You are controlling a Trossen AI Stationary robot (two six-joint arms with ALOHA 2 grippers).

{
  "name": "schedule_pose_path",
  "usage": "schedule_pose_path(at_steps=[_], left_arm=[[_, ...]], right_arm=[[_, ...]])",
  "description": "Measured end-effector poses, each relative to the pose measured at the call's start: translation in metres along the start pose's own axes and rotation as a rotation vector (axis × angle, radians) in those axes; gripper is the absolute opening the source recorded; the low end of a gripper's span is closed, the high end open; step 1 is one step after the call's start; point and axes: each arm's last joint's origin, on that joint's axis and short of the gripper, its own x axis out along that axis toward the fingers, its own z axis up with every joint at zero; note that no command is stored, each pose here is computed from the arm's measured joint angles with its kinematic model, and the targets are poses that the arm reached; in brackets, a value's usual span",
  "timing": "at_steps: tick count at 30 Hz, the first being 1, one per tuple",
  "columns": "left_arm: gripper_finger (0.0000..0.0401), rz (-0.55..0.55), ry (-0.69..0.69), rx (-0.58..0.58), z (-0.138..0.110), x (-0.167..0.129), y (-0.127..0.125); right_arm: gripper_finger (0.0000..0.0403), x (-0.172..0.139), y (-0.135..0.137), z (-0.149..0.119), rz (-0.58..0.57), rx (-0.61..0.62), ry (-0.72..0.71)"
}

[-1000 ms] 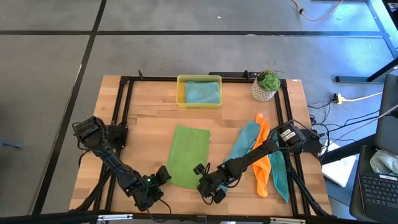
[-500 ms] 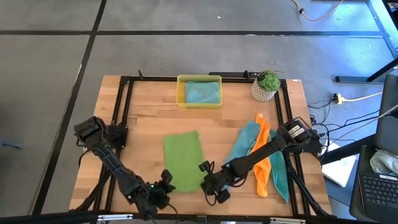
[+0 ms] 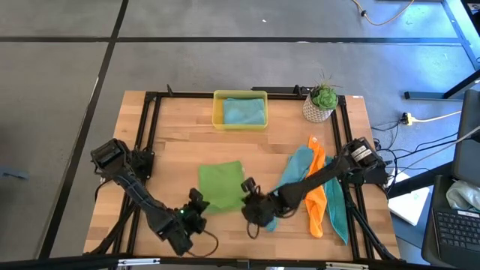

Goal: Fold microfiber towels
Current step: Fold the green cloth

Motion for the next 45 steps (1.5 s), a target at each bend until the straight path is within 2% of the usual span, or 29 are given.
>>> schedule_pose_path(at_steps=[6, 13, 20, 24, 32, 38, 43, 45], left_arm=[[0.0001, 0.070, 0.104, -0.014, -0.022, 0.023, 0.008], [0.0001, 0.137, 0.197, -0.088, -0.055, 0.047, 0.012], [0.0001, 0.211, 0.197, -0.137, -0.059, 0.055, 0.019], [0.0006, 0.228, 0.218, -0.156, -0.059, 0.062, 0.025], [0.0027, 0.235, 0.233, -0.201, -0.059, 0.069, 0.031], [0.0057, 0.234, 0.238, -0.250, -0.059, 0.070, 0.031], [0.0074, 0.356, 0.196, -0.286, -0.063, 0.067, 0.036], [0.0074, 0.395, 0.179, -0.315, -0.064, 0.067, 0.038]], right_arm=[[0.0009, 0.018, -0.042, -0.017, -0.083, 0.092, 0.066], [0.0009, 0.033, -0.077, -0.034, -0.026, 0.181, 0.078], [0.0010, 0.042, -0.098, -0.049, -0.025, 0.237, 0.093], [0.0010, 0.052, -0.100, -0.066, -0.007, 0.272, 0.079], [0.0015, 0.068, -0.091, -0.095, -0.056, 0.321, 0.002], [0.0060, 0.070, -0.087, -0.102, -0.127, 0.330, 0.004], [0.0099, 0.070, -0.091, -0.103, -0.230, 0.390, 0.024], [0.0109, 0.069, -0.091, -0.104, -0.235, 0.401, 0.035]])
